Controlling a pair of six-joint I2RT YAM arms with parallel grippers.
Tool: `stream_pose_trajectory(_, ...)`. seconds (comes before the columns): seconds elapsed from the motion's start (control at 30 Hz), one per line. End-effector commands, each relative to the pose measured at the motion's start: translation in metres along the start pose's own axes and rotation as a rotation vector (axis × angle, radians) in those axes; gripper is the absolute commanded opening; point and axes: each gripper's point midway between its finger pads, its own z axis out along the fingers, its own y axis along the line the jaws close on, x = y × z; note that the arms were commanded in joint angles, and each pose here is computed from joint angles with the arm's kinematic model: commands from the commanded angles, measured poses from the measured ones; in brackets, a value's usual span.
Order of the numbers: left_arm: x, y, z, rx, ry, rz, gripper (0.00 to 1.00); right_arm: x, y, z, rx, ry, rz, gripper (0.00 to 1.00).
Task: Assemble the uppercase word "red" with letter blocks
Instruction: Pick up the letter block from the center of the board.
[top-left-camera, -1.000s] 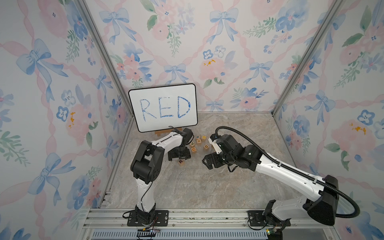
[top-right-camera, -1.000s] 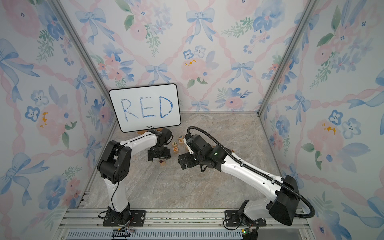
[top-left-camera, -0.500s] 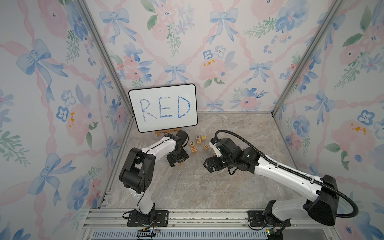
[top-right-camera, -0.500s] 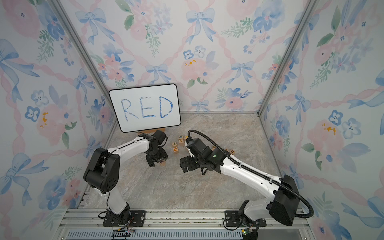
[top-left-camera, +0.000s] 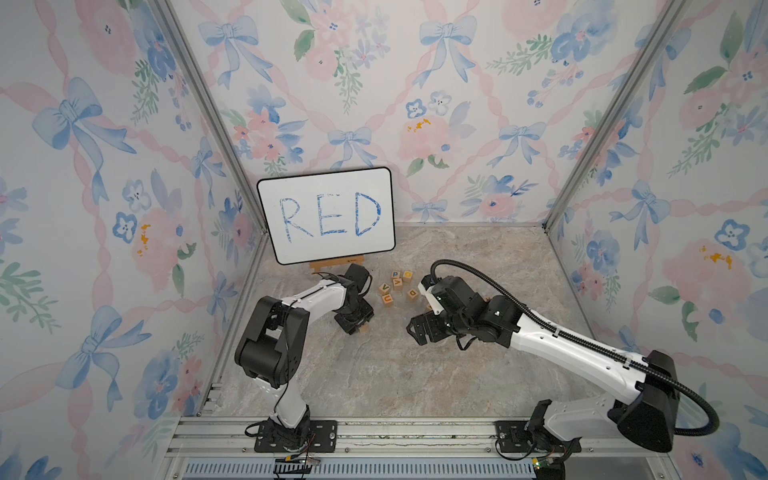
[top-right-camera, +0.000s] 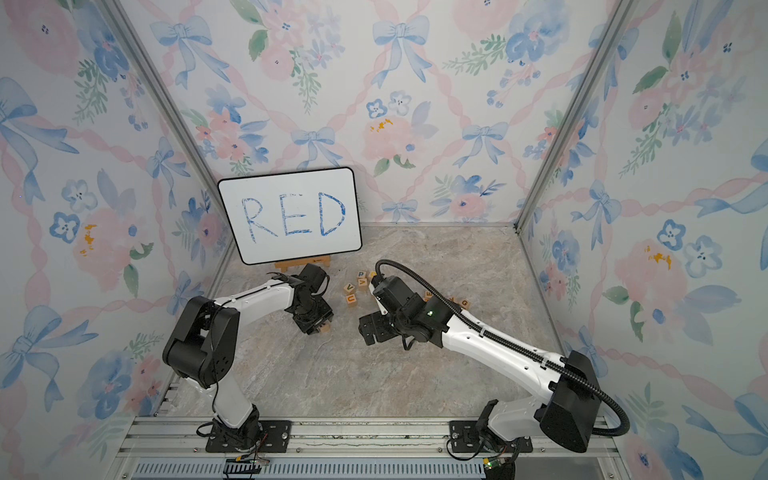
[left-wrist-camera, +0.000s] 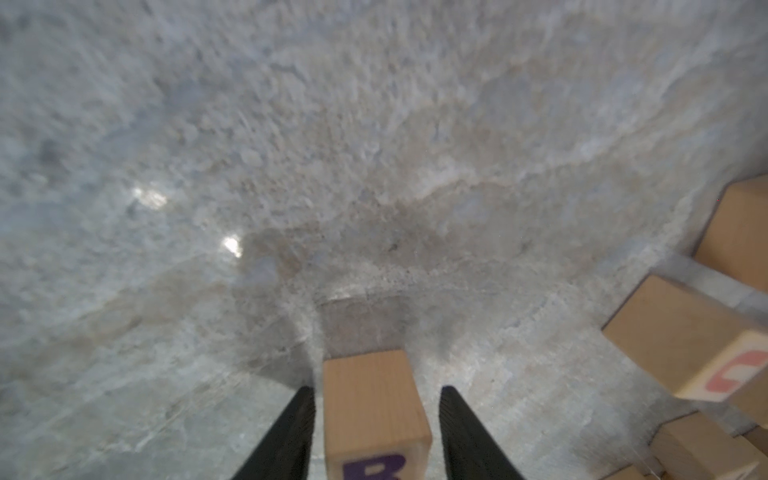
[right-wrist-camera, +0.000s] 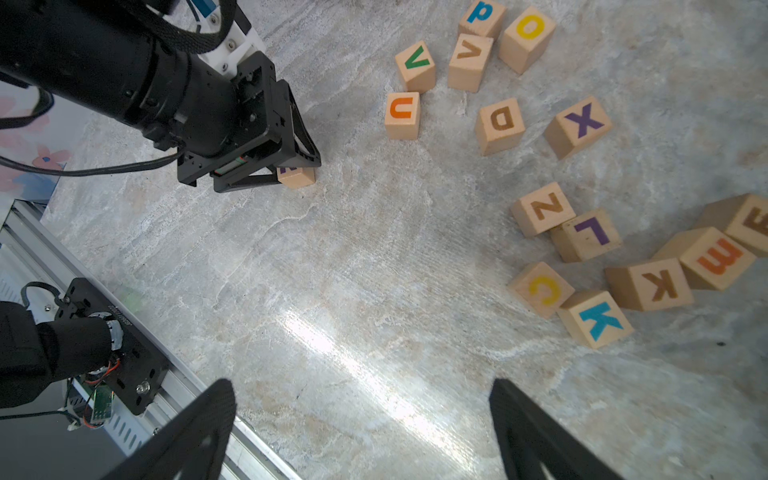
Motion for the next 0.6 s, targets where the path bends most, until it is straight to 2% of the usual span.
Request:
stream_pose_trajectory(0.0, -0.003, 0.0, -0.001, 0.001, -0.008, 0.011, 0.4, -0.006, 0.004, -0.01, -0.001, -0.029, -0.006, 0.97)
stream_pose_trajectory(0.03, -0.002, 0.003, 0.0, -0.006, -0.006, 0.017, 0.38, -0.007, 0.004, -0.009, -0.002, -0.028, -0.007, 0.97)
stream_pose_trajectory(0.1, -0.001, 0.006, 0.002, -0.019, -0.008, 0.047, 0.27, -0.008, 0.006, -0.009, -0.006, -0.026, -0.009, 0.97)
stream_pose_trajectory(0.13, -0.002, 0.006, 0.002, -0.022, -0.012, 0.064, 0.26, -0.008, 0.007, -0.009, -0.01, -0.026, -0.011, 0.97)
stream_pose_trajectory(0.33, -0.006, 0.006, 0.001, -0.072, -0.028, 0.214, 0.25, -0.009, 0.02, -0.009, -0.023, -0.009, -0.06, 0.97)
stream_pose_trajectory(0.5, -0.015, 0.008, -0.004, -0.225, -0.05, 0.457, 0.25, -0.008, 0.025, -0.006, -0.028, 0.005, -0.083, 0.97)
stream_pose_trajectory(0.57, -0.02, 0.006, -0.009, -0.274, -0.072, 0.521, 0.25, -0.008, 0.026, -0.004, -0.033, 0.007, -0.082, 0.97)
